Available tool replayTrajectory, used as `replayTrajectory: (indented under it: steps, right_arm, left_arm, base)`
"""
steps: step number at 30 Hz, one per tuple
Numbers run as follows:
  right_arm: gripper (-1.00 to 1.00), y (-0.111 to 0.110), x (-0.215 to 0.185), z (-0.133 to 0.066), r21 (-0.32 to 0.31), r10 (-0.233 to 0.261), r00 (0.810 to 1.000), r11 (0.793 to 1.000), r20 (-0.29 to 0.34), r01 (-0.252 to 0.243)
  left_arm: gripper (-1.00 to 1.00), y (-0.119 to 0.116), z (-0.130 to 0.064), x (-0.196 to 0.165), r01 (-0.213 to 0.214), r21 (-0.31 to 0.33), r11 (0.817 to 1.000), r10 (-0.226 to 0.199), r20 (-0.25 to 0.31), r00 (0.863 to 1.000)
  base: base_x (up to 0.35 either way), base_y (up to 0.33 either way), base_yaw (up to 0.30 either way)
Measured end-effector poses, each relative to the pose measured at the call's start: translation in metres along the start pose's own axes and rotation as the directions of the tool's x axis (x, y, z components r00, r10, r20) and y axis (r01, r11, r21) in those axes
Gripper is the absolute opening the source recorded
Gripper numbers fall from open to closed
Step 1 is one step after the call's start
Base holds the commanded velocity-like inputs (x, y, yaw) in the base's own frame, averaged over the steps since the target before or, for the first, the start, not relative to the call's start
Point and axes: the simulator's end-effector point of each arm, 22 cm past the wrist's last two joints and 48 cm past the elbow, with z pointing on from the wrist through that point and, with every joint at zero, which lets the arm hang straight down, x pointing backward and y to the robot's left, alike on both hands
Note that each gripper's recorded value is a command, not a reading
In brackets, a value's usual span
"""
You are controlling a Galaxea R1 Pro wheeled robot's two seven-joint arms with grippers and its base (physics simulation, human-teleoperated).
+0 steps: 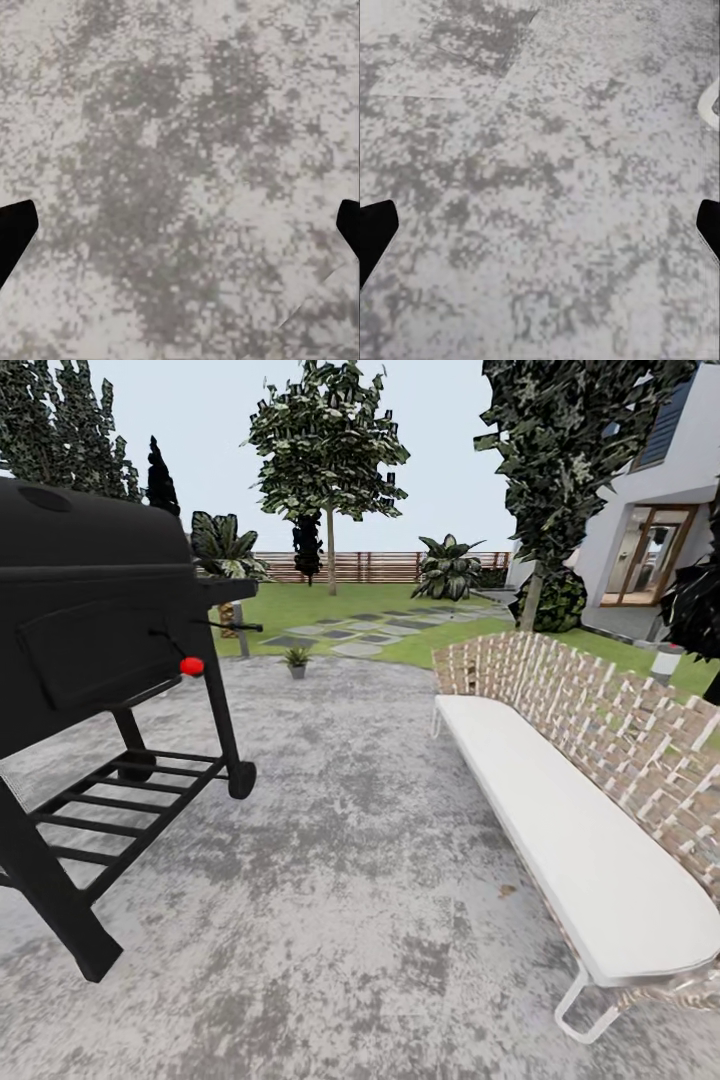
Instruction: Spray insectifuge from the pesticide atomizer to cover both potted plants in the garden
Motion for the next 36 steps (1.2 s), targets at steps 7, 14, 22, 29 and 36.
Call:
replayTrajectory:
  steps: [7, 14, 22, 29, 36]
  right_arm:
    - [1.00, 0.0002, 0.0006, -0.0001, -0.001, -0.001, 1.000, 1.000, -0.001, 0.001]
    - [1.00, 0.0001, 0.0007, -0.0002, 0.000, -0.001, 1.000, 1.000, -0.002, 0.001]
    - [1.00, 0.0000, 0.0007, -0.0002, 0.000, 0.000, 1.000, 1.000, -0.002, 0.000]
    - [1.00, 0.0001, 0.0007, -0.0002, 0.000, -0.001, 1.000, 1.000, -0.002, 0.001]
    - [1.00, 0.0001, 0.0007, -0.0002, 0.000, -0.001, 1.000, 1.000, -0.002, 0.001]
  left_arm:
    - [1.00, 0.0011, 0.0000, 0.0003, -0.001, -0.002, 1.000, 0.001, -0.001, 1.000]
    - [1.00, 0.0093, -0.0002, 0.0001, 0.033, -0.025, 0.999, -0.033, 0.001, 0.999]
    - [1.00, 0.0086, -0.0002, 0.0005, 0.034, -0.023, 0.999, -0.034, 0.001, 0.999]
    - [1.00, 0.0083, -0.0003, 0.0005, 0.033, -0.022, 0.999, -0.033, 0.001, 0.999]
    - [1.00, 0.0083, -0.0002, 0.0004, 0.032, -0.022, 0.999, -0.032, 0.001, 0.999]
  base:
    - [0.339, 0.000, 0.000]
    - [0.339, 0.000, 0.000]
    - [0.339, 0.000, 0.000]
    - [0.339, 0.000, 0.000]
    - [0.340, 0.000, 0.000]
